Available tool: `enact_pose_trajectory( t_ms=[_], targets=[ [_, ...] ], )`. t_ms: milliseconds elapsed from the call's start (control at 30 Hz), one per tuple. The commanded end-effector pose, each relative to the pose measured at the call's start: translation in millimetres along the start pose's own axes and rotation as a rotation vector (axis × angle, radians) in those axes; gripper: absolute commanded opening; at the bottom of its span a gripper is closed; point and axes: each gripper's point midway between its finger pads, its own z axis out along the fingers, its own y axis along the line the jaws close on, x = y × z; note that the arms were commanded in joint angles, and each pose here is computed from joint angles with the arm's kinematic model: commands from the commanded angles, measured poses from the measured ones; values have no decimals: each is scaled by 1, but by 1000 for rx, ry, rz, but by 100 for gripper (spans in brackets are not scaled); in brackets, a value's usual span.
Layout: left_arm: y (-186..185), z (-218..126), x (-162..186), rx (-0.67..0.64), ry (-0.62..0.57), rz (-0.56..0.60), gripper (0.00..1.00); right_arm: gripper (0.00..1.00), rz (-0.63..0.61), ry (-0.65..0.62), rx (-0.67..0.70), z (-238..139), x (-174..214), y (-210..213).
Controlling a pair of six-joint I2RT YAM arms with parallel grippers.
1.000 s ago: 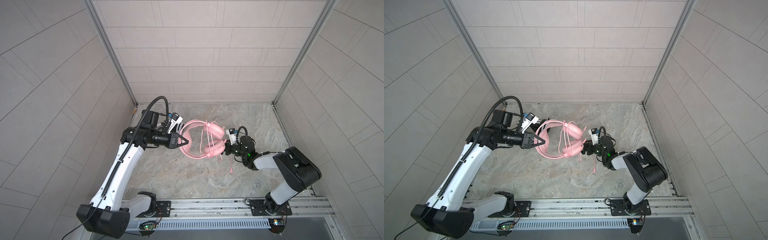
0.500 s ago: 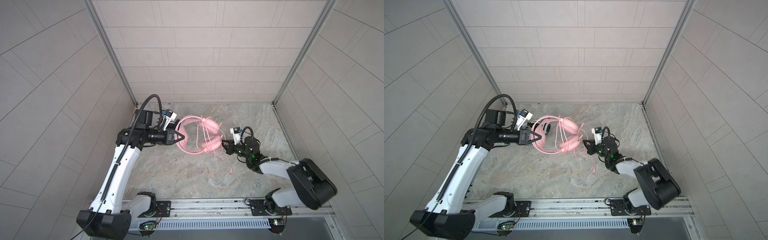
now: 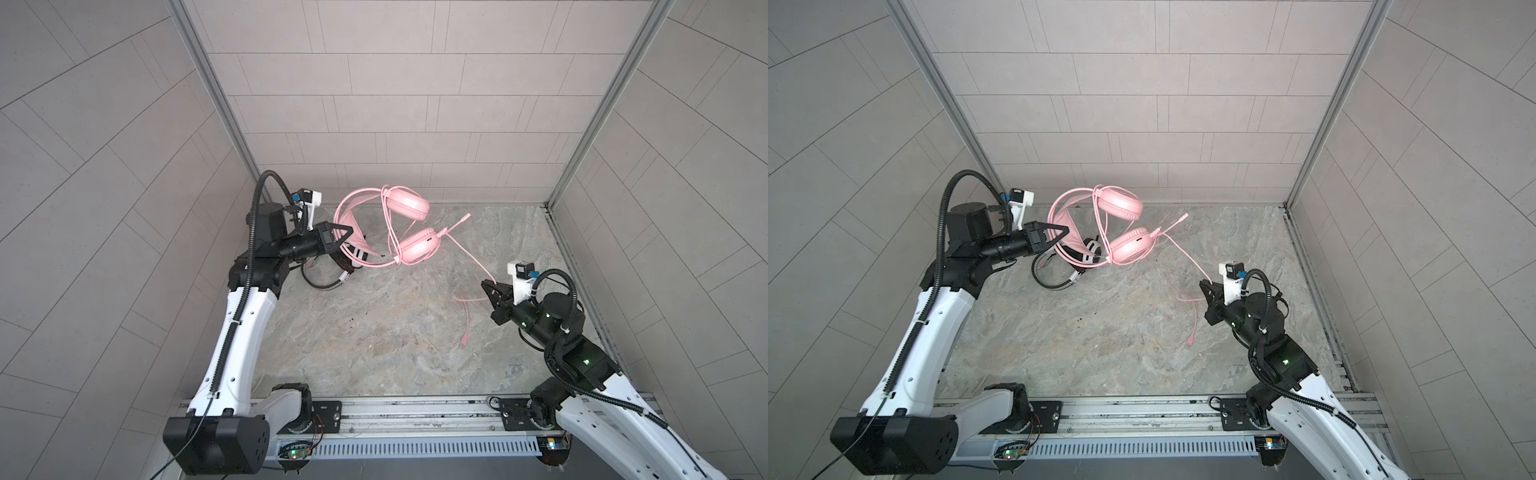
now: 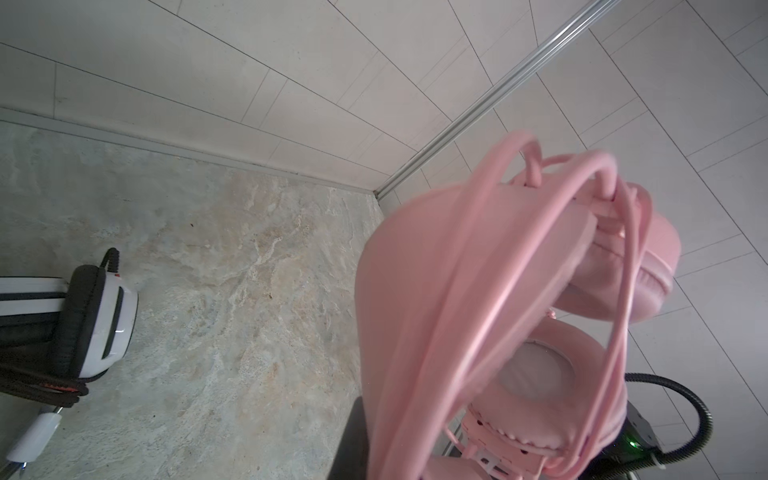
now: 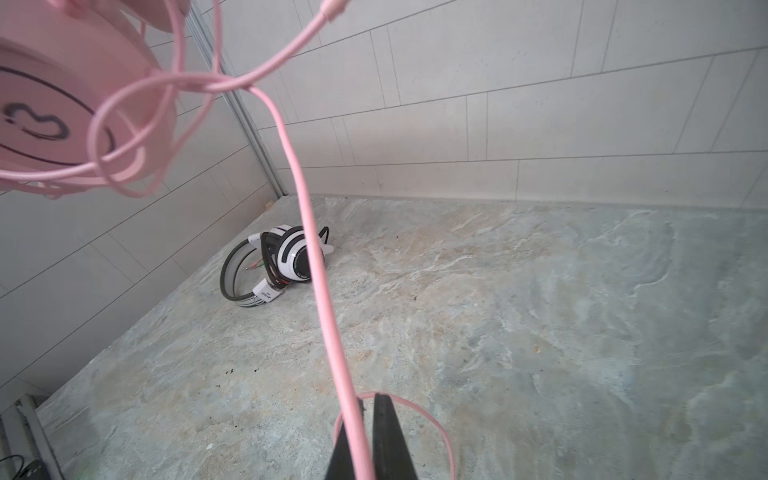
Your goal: Wrap the headphones
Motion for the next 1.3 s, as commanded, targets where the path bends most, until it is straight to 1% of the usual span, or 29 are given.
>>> enact_pose_trajectory(
  t_ms=[0,67,167,267,400,533,733,900,967,1100,1167,1233,1267],
  targets=[
    [-22,-14,-29,20,-113,95,0,0,-52,52,104,-8,-2,-16],
    [-28,-14,-22,65,-90,110,0,0,-50,31,125,-4,-17,-17],
    [-27,-16,-9,65,-49,112,0,0,-60,4,128,7,-40,-13],
    [-25,-20,1,36,-7,134,0,0,-94,-11,111,15,-65,-5],
    [-33,-24,13,65,41,153,0,0,-146,-41,141,18,-94,-5],
    [-36,-28,26,79,72,156,0,0,-185,-46,201,21,-120,-13],
    [-30,-35,47,40,132,175,0,0,-158,-46,277,28,-158,-40],
    [-36,-36,56,97,155,164,0,0,-59,-37,340,35,-173,-79],
    [-37,-36,58,106,158,162,0,0,-27,-48,342,35,-179,-88],
    [-33,-35,58,85,162,162,0,0,-15,-80,318,31,-191,-84],
    [-33,-34,53,89,146,155,0,0,-8,-84,271,29,-193,-74],
    [-38,-33,41,130,105,123,0,0,10,-72,237,26,-187,-67],
    [-44,-31,32,177,78,94,0,0,17,-61,226,25,-180,-64]
  ],
)
